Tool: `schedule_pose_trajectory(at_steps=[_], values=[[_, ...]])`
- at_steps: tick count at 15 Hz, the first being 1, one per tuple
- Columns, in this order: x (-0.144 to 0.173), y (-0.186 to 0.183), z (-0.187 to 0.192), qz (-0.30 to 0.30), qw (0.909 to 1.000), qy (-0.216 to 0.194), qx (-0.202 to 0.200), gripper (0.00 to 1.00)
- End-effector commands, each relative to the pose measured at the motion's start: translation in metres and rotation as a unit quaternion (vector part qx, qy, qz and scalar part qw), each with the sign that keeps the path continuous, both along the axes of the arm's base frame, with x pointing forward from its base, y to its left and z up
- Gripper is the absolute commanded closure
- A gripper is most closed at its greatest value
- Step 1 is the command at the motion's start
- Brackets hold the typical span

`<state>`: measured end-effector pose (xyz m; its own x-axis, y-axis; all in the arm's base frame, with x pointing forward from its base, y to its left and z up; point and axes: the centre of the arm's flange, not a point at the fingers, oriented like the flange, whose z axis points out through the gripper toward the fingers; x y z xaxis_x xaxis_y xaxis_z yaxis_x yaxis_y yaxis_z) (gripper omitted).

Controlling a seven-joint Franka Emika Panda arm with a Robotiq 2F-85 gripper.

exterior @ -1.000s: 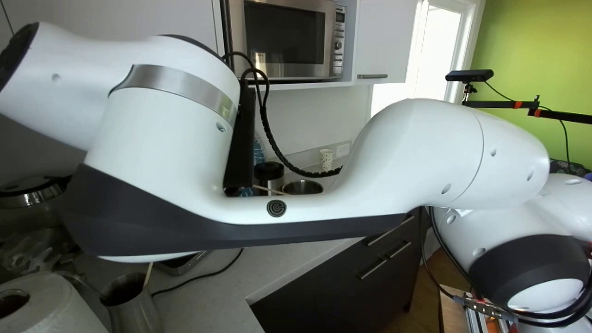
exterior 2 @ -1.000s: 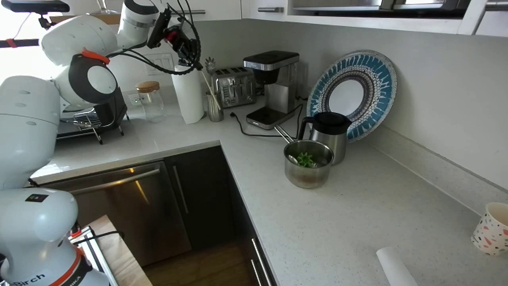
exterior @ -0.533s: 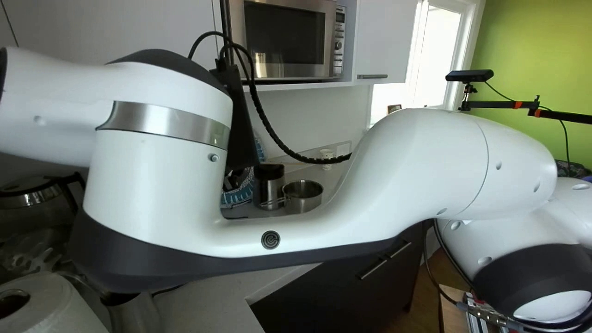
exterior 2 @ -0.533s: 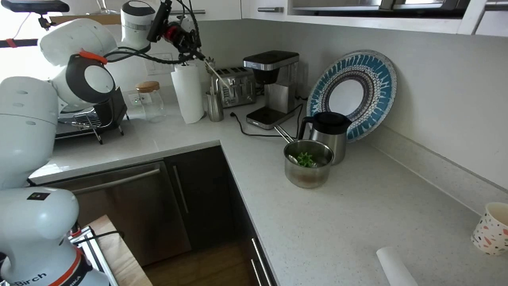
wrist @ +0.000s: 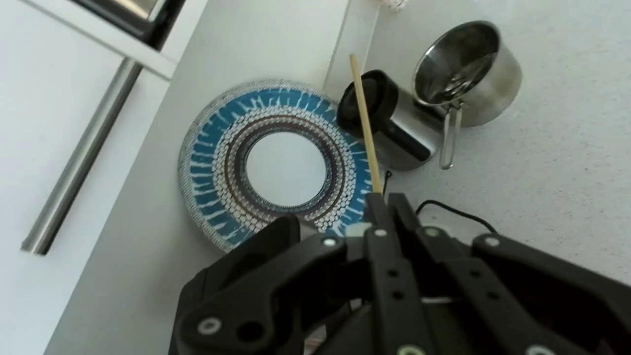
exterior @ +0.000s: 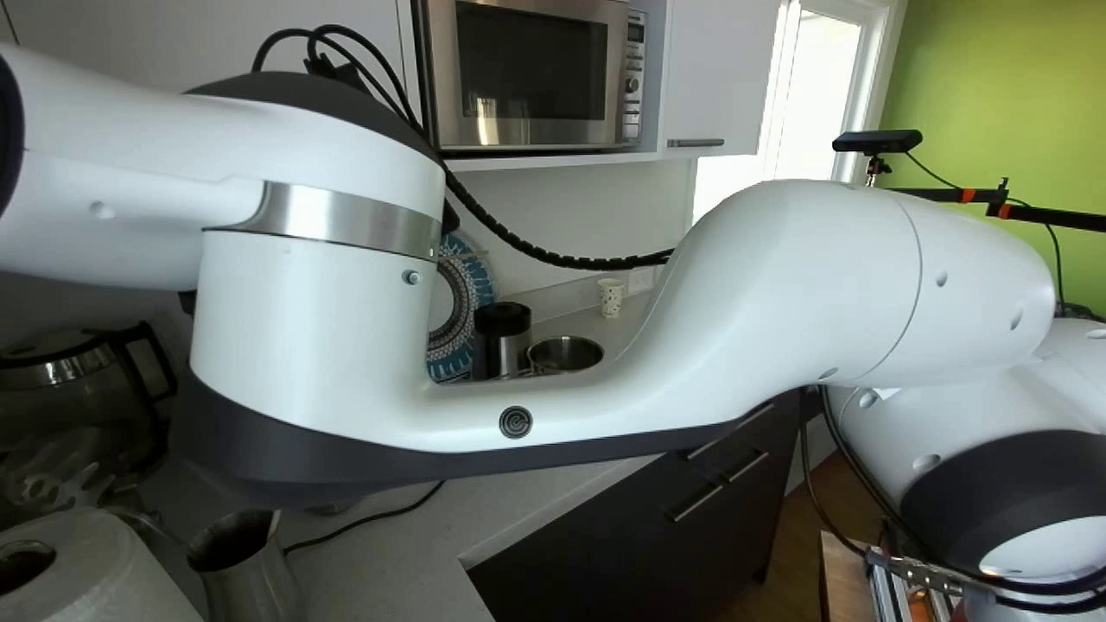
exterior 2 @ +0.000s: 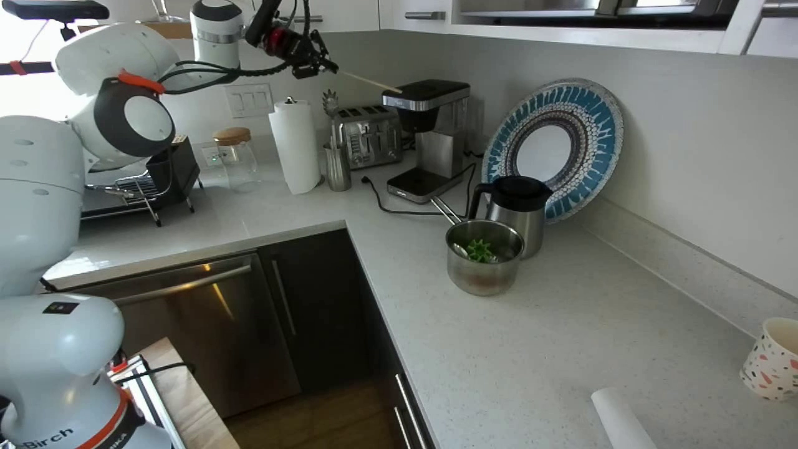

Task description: Take the chapstick out of the cup then put it on the coffee maker

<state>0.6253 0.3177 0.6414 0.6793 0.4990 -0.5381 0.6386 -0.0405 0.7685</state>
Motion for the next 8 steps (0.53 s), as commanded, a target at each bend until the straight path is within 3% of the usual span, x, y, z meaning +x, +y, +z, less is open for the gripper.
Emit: schedule_pose_trajectory(at_steps=[1,2,3,7,8], values=[[-0.027,-0.029,-0.01,0.094,0.9947,0.014,-0.038,0.99],[-0.023,-0.033,-0.007,0.124,0.9914,-0.004,-0.04,0.99],[0.013,0.004,0.009,0.082,0.9963,-0.003,-0.026,0.95],[0.016,-0.003,0.014,0.113,0.9931,-0.006,-0.029,0.99],[0.016,0.001,0.012,0.182,0.9817,0.004,-0.054,0.99]])
